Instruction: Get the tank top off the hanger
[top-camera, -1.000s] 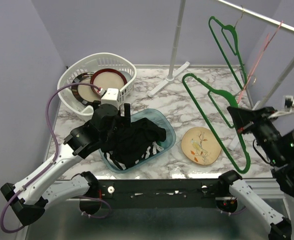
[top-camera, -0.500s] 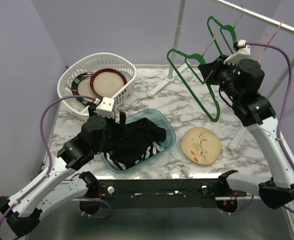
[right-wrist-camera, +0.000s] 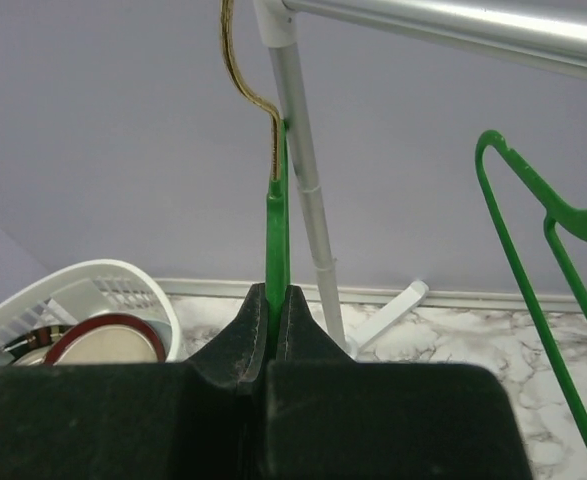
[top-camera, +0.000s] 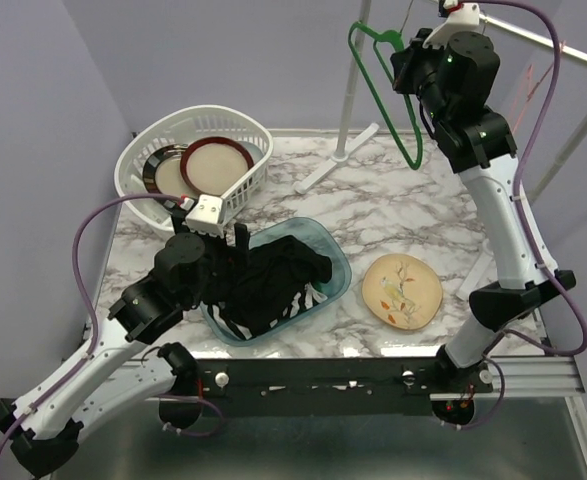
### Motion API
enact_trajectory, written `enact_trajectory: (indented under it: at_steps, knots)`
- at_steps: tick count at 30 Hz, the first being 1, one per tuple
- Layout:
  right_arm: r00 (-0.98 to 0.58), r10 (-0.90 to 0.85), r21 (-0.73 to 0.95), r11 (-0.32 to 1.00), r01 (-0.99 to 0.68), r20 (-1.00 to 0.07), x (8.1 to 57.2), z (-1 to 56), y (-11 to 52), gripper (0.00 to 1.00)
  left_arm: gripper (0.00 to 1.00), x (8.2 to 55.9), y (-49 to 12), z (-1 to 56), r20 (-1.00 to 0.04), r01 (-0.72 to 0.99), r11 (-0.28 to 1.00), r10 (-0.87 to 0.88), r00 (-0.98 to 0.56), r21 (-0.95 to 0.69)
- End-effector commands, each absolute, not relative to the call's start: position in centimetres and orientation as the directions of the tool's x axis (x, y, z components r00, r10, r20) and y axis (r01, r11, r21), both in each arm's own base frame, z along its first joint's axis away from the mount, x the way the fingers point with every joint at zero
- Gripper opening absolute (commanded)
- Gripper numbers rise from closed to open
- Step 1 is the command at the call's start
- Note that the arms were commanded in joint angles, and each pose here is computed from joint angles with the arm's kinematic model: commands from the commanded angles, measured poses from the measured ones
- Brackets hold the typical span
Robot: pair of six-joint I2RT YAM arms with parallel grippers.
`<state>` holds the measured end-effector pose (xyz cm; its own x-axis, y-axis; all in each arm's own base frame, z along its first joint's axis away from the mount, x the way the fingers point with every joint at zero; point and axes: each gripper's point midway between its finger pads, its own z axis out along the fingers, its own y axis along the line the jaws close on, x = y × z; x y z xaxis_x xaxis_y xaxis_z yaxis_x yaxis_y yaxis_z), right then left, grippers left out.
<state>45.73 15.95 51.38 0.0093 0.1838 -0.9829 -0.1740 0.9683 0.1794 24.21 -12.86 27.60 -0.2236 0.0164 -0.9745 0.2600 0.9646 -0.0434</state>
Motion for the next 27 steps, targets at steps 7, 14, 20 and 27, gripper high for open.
enact_trajectory:
  at_steps: [7, 14, 20, 27]
  knots:
    - [-0.038, 0.108, 0.112, 0.984, -0.139, -0.993, 42.1, 51.9, 13.6, 0.01, 0.99, 24.2, -12.4, 28.3, -0.981, 0.252, 0.967, 0.003, -0.193, -0.047]
    - [-0.086, 0.036, 0.042, 0.996, -0.077, -0.996, 40.2, 50.7, 11.5, 0.01, 0.99, 24.3, -12.7, 28.0, -0.979, 0.260, 0.965, 0.012, -0.203, -0.042]
    - [-0.013, 0.018, 0.019, 0.996, -0.086, -1.000, 41.3, 51.1, 11.8, 0.01, 0.99, 24.5, -12.8, 27.8, -0.978, 0.258, 0.965, 0.018, -0.209, -0.038]
    - [0.035, 0.047, 0.043, 0.994, -0.096, -0.998, 45.3, 52.1, 12.6, 0.01, 0.99, 24.4, -12.4, 28.0, -0.979, 0.243, 0.969, 0.015, -0.203, -0.035]
